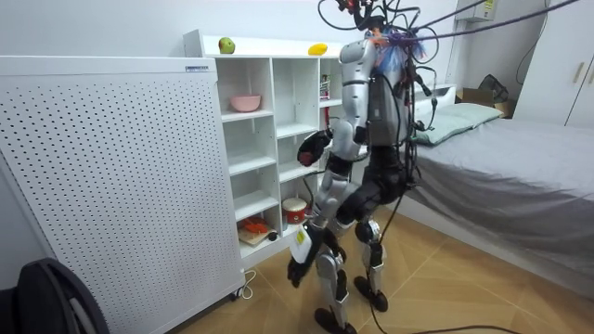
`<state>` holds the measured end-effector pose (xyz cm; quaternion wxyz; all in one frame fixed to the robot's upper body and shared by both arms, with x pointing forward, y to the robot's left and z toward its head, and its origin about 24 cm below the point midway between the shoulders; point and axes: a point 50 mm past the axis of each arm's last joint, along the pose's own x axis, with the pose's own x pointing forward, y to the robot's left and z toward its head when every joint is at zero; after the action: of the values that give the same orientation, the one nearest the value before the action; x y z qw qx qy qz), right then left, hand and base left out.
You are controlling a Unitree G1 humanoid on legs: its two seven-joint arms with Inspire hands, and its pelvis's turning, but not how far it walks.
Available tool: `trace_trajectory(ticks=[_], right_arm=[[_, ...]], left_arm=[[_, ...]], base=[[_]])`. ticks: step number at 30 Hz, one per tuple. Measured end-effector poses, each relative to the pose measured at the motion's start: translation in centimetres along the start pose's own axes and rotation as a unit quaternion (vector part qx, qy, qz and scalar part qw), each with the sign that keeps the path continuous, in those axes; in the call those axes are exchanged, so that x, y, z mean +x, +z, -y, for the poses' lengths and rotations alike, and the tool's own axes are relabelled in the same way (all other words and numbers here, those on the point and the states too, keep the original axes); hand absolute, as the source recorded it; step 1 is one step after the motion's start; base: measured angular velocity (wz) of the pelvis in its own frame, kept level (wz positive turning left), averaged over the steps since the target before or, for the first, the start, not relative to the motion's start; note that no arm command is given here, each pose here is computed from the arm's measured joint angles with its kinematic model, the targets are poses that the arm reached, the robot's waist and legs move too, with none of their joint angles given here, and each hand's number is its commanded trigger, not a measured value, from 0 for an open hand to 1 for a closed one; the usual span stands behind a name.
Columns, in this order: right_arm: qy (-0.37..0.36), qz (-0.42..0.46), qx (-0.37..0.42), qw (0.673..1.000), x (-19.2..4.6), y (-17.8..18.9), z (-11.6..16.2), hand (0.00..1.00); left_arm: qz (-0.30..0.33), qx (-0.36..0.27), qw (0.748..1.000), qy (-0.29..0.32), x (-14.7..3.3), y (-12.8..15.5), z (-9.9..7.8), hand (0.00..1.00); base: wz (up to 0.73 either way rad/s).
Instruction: Arrange fruit in the closet
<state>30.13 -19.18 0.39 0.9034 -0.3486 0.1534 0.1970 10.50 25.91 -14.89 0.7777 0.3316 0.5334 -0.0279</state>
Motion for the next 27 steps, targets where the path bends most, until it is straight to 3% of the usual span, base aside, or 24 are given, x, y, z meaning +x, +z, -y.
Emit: trace_trajectory(ticks=[10, 16, 24, 27], right_arm=[[-0.071, -0.004, -0.023, 0.997, 0.5, 0.0, 1.4, 1.0], [-0.142, -0.024, -0.067, 0.987, 0.8, 0.3, 5.1, 1.0], [-0.235, -0.012, -0.143, 0.961, 0.6, 2.0, 8.4, 1.0], [-0.255, -0.018, -0.15, 0.955, 0.8, 2.5, 9.6, 1.0]], left_arm=[[0.001, -0.035, 0.999, 0.036, -0.2, -0.3, 0.0, 0.0], [0.019, -0.013, 0.999, 0.041, -0.4, 0.0, 0.0, 0.0], [0.046, -0.054, 0.996, 0.05, -0.6, 1.0, -1.1, 0.0], [0.04, -0.059, 0.996, 0.051, -1.0, 0.1, -1.1, 0.0]], base=[[0.04], [0.1], [0.07], [0.09]])
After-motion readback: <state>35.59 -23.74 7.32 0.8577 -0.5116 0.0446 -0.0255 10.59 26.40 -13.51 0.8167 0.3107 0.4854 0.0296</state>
